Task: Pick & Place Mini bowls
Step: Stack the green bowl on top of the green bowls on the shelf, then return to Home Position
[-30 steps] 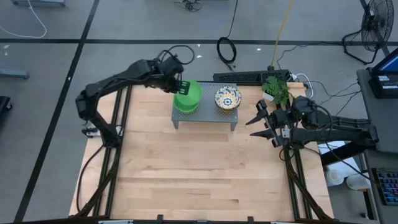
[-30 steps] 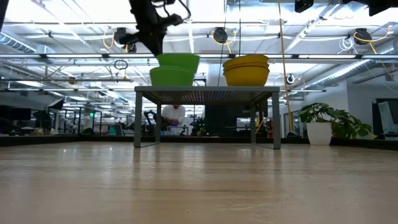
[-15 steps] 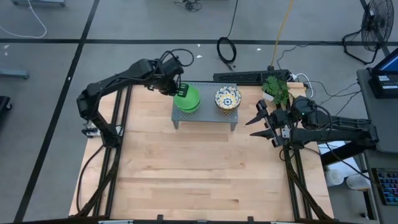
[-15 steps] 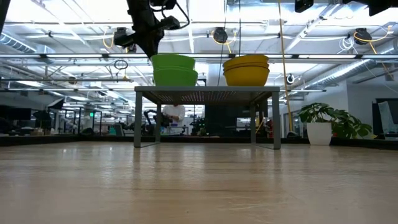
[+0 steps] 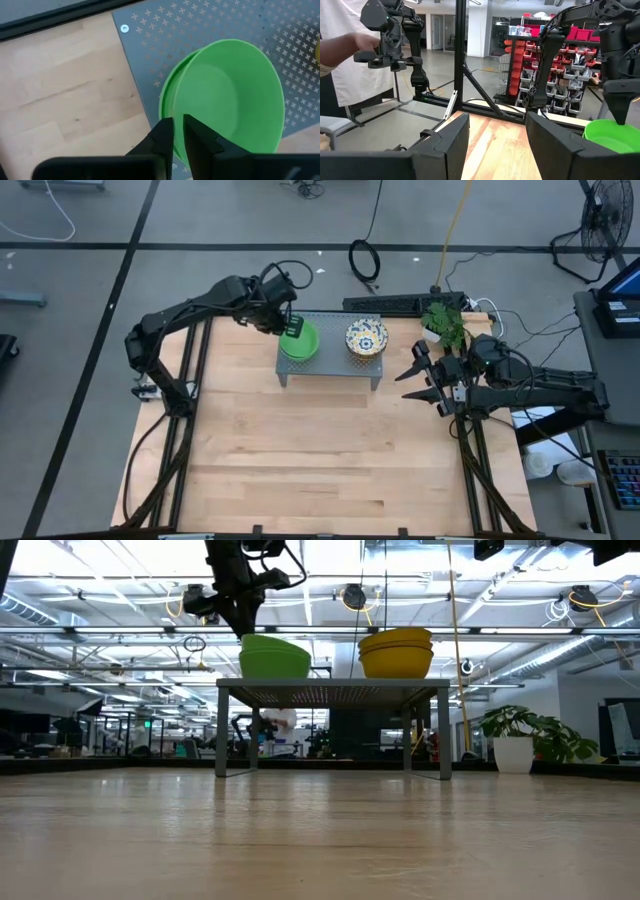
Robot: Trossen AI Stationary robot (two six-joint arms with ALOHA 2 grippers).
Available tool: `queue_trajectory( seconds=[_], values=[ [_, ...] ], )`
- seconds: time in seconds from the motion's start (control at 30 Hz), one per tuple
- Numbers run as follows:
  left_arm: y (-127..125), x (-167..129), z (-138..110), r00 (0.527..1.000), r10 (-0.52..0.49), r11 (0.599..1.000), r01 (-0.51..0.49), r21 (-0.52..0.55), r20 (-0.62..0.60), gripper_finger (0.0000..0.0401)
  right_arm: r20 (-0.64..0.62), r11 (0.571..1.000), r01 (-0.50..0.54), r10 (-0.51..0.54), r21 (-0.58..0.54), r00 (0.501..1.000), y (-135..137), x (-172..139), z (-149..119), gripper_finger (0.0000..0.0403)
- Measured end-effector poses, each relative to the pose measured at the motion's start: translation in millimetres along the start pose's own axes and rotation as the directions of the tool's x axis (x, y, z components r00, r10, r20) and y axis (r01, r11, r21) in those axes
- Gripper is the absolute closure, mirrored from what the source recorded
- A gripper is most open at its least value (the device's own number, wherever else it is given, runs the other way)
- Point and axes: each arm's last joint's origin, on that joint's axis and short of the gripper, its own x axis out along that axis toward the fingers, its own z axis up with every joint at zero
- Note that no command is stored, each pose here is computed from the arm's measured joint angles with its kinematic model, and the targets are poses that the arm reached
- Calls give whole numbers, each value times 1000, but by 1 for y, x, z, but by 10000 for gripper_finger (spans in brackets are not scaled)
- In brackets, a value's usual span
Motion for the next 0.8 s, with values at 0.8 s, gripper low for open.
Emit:
queue_trajectory(
  seconds=[0.8],
  values=[
    [13, -101, -46, 873, -485, 730, 434, 528, -48, 350, 21, 1000, -4, 4, 6, 1000, 0, 0, 2, 220]
  ],
)
